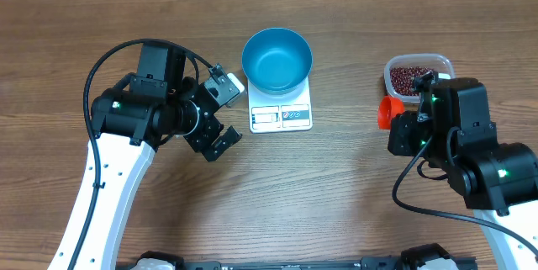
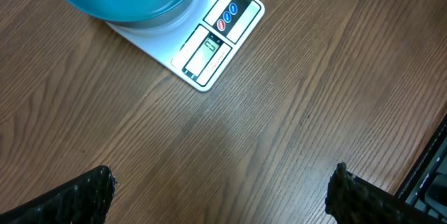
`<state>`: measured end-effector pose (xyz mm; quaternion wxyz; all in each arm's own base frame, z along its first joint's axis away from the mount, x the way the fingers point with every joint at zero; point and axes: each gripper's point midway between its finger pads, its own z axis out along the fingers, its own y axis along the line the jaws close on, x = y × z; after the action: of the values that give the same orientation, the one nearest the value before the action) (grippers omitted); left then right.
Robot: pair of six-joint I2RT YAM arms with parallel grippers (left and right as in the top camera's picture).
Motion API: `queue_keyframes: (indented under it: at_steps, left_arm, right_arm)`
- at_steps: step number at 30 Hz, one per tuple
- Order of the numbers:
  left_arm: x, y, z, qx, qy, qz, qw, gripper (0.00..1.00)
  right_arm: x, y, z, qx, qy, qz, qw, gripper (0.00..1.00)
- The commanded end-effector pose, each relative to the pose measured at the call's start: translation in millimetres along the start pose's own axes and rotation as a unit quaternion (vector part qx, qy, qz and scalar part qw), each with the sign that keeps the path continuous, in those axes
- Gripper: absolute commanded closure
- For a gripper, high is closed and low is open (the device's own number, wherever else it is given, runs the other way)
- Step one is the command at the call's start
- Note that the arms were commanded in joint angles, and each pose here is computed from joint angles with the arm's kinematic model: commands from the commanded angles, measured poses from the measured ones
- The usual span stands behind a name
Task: Scoop item into bowl and weigh 150g on scale
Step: 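Move the red scoop in the right gripper toward the beans tub, then raise the right gripper and lower the red scoop into the beans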
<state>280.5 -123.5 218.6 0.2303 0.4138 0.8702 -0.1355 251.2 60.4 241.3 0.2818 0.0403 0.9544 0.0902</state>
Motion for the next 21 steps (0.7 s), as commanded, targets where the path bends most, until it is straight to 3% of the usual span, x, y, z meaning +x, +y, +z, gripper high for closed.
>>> queue_keyframes:
  at_steps: [1, 14, 21]
  left_arm:
    - [1, 0, -4, -0.005, -0.004, -0.011, 1.000, 0.01]
    - [1, 0, -4, -0.005, -0.004, -0.011, 1.000, 0.00]
    - [1, 0, -4, -0.005, -0.004, -0.011, 1.000, 0.00]
  right_arm:
    - [-8, 0, -11, 0.000, -0.018, 0.041, 0.999, 0.96]
    - [-6, 0, -10, -0.001, -0.014, 0.132, 0.991, 0.96]
    - [-21, 5, -1, -0.010, -0.029, 0.131, 0.991, 0.96]
